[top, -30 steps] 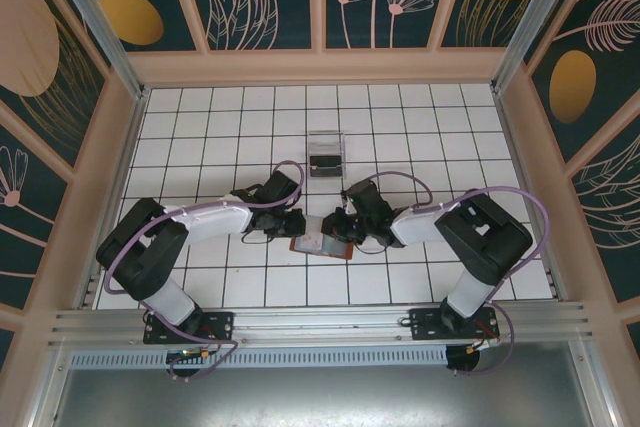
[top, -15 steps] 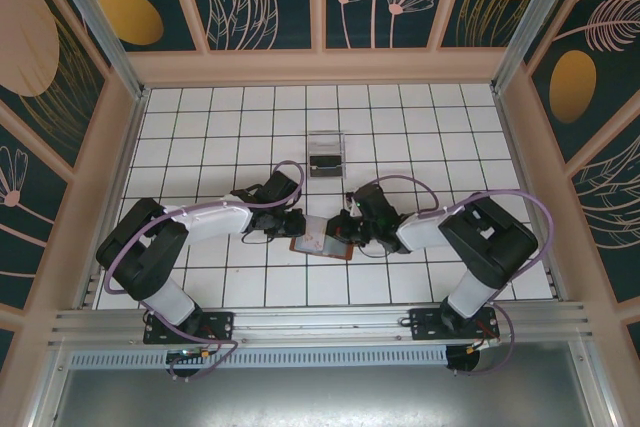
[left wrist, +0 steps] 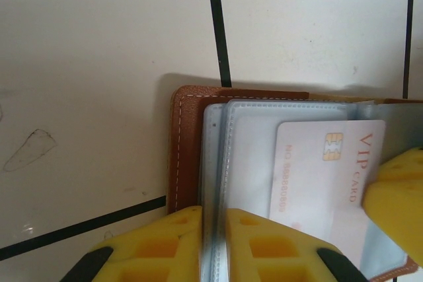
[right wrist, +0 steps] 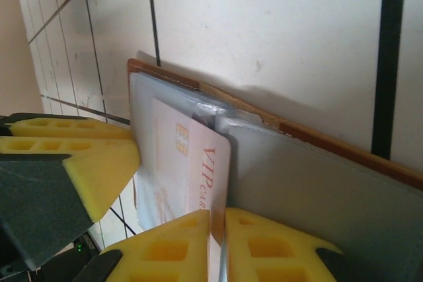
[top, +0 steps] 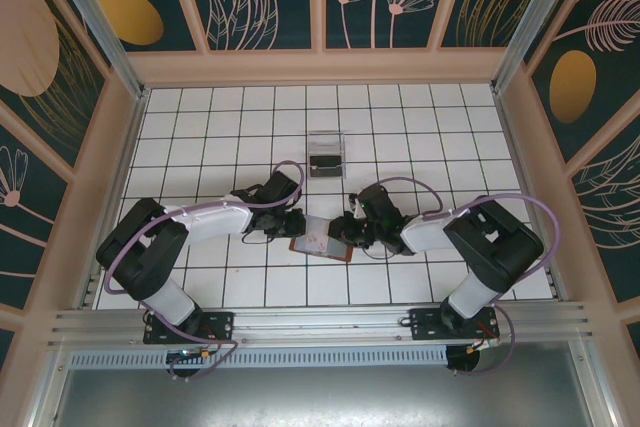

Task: Take the credit cards out of the card holder

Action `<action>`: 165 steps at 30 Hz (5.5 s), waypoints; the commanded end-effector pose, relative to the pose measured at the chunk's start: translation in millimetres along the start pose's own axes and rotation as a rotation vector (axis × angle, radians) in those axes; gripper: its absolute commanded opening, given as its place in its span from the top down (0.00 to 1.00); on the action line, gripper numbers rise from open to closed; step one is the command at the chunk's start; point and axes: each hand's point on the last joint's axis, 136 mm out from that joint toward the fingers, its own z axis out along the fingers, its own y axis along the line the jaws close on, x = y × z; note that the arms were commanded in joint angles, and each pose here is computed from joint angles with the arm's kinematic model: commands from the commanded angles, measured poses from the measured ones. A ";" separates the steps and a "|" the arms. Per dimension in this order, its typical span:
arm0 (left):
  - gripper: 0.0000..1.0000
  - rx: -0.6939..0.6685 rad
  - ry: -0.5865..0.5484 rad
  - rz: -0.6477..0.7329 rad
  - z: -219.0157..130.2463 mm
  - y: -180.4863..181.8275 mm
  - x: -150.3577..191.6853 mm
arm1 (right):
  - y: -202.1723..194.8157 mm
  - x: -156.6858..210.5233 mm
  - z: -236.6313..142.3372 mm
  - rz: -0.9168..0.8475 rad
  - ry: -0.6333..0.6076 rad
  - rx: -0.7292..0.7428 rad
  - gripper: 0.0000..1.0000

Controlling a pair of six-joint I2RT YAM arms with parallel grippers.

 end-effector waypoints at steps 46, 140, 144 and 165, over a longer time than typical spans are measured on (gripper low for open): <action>0.73 -0.058 0.008 -0.052 -13.7 8.2 9.0 | 74.0 -106.6 -93.4 -0.707 -0.199 0.383 1.00; 0.71 -0.106 -0.110 -0.116 -41.4 44.4 -34.1 | 115.2 -282.6 -18.5 -1.781 0.093 0.493 0.74; 0.74 -0.083 -0.077 -0.112 -33.6 41.2 -29.9 | 123.3 -286.2 -30.8 -1.716 0.001 0.525 0.75; 0.78 -0.035 0.043 -0.086 0.1 35.1 -20.1 | 130.9 -176.8 -71.2 -1.307 -0.214 0.491 0.75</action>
